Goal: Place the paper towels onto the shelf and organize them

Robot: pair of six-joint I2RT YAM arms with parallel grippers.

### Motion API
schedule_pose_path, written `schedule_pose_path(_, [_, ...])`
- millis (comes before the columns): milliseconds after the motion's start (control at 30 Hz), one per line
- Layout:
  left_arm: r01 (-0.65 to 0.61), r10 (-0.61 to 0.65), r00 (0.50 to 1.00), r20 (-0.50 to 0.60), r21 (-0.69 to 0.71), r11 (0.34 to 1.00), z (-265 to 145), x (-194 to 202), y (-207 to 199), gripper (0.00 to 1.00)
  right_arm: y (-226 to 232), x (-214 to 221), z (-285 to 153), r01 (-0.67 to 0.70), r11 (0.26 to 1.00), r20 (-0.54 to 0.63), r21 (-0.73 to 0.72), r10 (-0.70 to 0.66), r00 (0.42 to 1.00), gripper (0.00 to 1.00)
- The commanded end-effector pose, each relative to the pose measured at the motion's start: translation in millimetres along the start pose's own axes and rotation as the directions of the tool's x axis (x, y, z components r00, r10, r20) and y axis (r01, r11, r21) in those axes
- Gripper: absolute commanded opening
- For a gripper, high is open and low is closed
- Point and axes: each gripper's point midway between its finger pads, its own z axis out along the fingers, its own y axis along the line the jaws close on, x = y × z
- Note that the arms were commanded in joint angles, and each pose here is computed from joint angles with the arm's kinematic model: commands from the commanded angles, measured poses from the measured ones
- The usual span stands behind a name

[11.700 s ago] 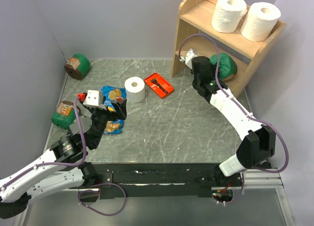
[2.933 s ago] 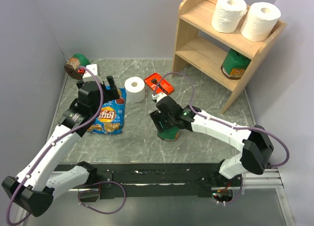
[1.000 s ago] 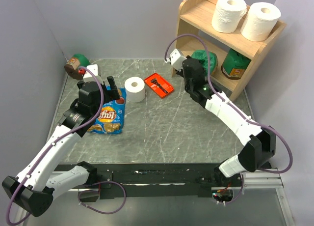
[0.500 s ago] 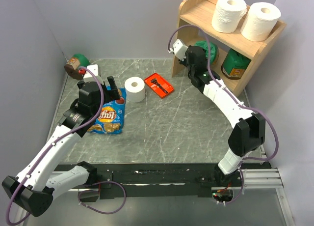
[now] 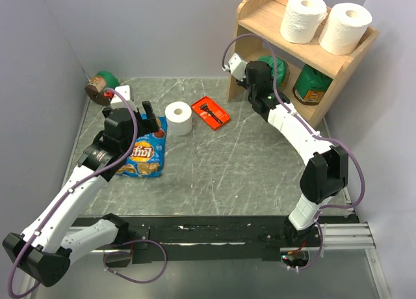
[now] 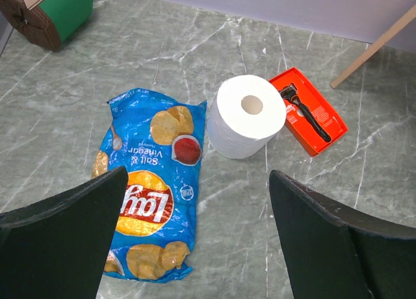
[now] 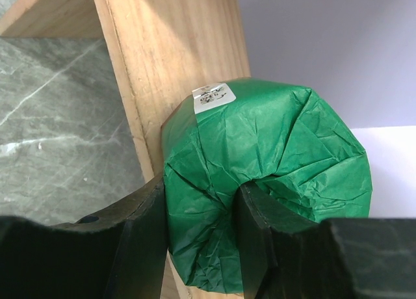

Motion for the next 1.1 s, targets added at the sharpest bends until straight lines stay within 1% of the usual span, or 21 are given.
schedule_pose_path(0, [0.025,-0.026,0.999,0.044,0.023,0.999,-4,-12,-4,0.96,-42,-13,-9,-0.056,0.993,0.028,0.102,0.053,0.998,0.46])
schedule_pose_path(267, [0.026,-0.027,0.999,0.047,0.021,0.999,-4,-12,-3,0.96,-45,-4,-6,-0.063,0.993,0.003,0.104,0.063,0.998,0.47])
schedule_pose_path(367, [0.026,-0.027,0.999,0.047,0.021,0.999,-4,-12,-3,0.96,-47,-3,-6,-0.077,0.991,0.005,0.106,0.077,0.997,0.49])
schedule_pose_path(467, [0.024,-0.025,0.999,0.044,0.019,1.0,-4,-12,-3,0.96,-49,-5,-7,-0.083,0.991,0.01,0.109,0.083,0.997,0.53])
schedule_pose_path(533, [0.025,-0.025,0.999,0.045,0.017,1.0,-4,-12,-3,0.96,-51,-3,-7,-0.08,0.99,0.004,0.116,0.08,0.997,0.54])
schedule_pose_path(633, [0.024,-0.025,0.999,0.046,0.015,1.0,-4,-12,-3,0.96,-53,-2,-8,-0.074,0.988,-0.006,0.133,0.076,0.997,0.59])
schedule_pose_path(667, [0.024,-0.025,0.999,0.045,0.013,1.0,-4,-12,-2,0.96,-54,-1,-8,-0.074,0.988,-0.007,0.139,0.075,0.997,0.62])
schedule_pose_path(767, [0.023,-0.024,0.999,0.047,0.012,1.0,-4,-12,-2,0.96,-58,-2,-10,-0.081,0.986,-0.003,0.145,0.082,0.997,0.66])
schedule_pose_path(1067, [0.02,-0.02,0.999,0.048,0.006,1.0,-4,-12,-1,0.96,-68,-7,-22,-0.109,0.982,0.018,0.152,0.108,0.994,0.7])
